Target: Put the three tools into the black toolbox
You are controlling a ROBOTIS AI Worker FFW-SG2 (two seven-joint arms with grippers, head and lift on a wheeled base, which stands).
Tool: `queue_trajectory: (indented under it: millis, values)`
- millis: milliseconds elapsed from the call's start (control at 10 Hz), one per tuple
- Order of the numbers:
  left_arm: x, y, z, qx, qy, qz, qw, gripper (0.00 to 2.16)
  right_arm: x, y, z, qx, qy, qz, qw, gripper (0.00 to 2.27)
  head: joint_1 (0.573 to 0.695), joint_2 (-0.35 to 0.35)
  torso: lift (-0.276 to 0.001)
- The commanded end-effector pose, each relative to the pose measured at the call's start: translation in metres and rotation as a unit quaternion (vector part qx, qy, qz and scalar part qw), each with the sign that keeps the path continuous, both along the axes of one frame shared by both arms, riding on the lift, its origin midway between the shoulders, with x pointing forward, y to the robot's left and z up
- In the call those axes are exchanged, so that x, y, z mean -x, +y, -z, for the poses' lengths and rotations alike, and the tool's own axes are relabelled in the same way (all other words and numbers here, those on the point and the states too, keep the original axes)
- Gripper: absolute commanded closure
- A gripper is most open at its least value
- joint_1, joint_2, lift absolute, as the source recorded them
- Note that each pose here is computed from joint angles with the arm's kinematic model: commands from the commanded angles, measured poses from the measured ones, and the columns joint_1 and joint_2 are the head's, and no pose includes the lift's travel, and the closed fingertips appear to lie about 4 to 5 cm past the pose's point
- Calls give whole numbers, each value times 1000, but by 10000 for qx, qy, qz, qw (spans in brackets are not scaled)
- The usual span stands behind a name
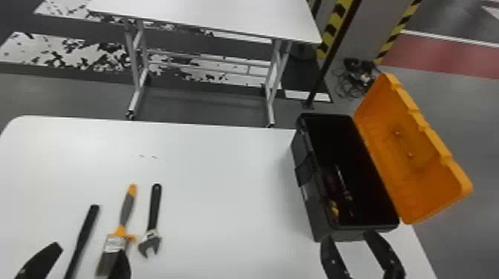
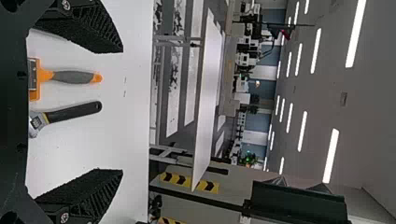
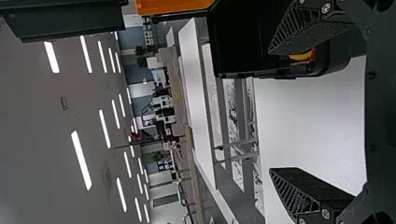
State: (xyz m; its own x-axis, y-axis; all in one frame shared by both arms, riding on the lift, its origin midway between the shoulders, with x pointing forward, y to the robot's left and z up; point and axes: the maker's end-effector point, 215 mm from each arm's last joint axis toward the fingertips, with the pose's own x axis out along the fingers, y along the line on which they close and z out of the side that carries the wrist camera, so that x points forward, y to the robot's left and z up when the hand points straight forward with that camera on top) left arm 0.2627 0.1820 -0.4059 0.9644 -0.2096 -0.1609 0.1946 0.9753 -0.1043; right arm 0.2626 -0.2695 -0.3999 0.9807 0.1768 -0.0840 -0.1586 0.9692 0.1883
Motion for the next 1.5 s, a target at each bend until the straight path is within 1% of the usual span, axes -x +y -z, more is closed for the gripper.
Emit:
queue_trajectory:
  millis: [0,700,800,900,1100,1400]
  values:
    - [0,0,0,9,-1,6,10000,83,0,0,0,2,1,0,10000,110,695,-202,-51]
    - [-1,-1,-7,31,-54,25,10000,83,-1,1,-3,-8,-30,-29,10000,110,695,-202,-51]
    - [-1,-1,-5,16,-3,24,10000,87,-1,1,-3,-4,-32,-43,10000,110,695,-202,-51]
    - [-2,6,1,-49,119,-6,9999,87,-1,1,-4,-1,-46,-41,10000,110,695,-201,-51]
    - [-4,28,1,-158,110,-184,9996,90,-1,1,-4,-1,-49,-40,10000,110,695,-182,-51]
    - [-1,69,19,-384,381,-477,9974,87,1,0,-4,-3,-55,-70,10000,110,695,-90,-51]
